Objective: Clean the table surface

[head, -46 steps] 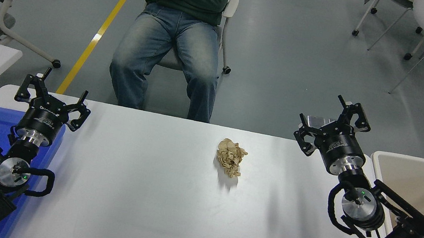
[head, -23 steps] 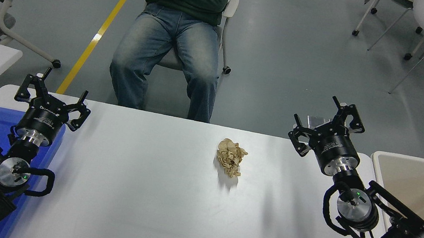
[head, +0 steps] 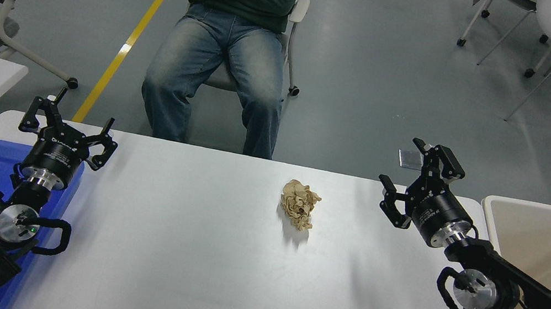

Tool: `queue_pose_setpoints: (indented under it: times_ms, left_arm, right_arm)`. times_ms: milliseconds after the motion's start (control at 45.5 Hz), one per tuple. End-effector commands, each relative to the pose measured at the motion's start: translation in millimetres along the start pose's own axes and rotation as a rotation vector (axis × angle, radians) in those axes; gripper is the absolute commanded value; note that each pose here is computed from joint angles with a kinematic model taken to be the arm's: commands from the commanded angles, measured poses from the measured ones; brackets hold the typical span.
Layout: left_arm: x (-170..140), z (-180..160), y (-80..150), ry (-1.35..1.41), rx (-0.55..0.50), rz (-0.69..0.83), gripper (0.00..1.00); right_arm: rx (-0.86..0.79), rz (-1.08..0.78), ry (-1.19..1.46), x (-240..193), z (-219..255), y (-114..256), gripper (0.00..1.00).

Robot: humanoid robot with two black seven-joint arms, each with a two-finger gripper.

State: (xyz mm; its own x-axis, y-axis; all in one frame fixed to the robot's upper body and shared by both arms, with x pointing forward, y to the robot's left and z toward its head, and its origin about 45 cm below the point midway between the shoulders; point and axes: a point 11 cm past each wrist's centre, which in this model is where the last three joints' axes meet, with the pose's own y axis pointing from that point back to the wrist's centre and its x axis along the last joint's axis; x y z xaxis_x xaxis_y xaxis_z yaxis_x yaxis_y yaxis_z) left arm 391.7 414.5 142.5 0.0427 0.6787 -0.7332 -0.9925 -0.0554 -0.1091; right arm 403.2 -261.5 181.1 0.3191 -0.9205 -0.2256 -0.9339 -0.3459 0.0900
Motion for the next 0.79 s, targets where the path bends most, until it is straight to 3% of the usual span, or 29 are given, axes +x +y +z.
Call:
queue_pose_setpoints:
  times_ms: [0, 286, 374, 462, 769]
  left_arm:
    - [0, 0, 0, -0.001, 0.000, 0.000, 1.00]
    - [0, 0, 0, 0.001, 0.000, 0.000, 1.00]
    - [0, 0, 0, -0.001, 0.000, 0.000, 1.00]
    - [0, 0, 0, -0.001, 0.000, 0.000, 1.00]
    - [0, 0, 0, 0.000, 0.000, -0.001, 1.00]
  right_arm:
    - [-0.099, -0.150, 0.314, -11, -4, -1, 1.00]
    - [-0.224, -0.387, 0.734, -67, -18, -39, 1.00]
    - [-0.417, -0.332, 0.887, -80, 10, -52, 1.00]
    - [-0.504, -0.298, 0.949, -84, 22, -59, 1.00]
    - [-0.540, -0.328, 1.127, -115, 55, -78, 1.00]
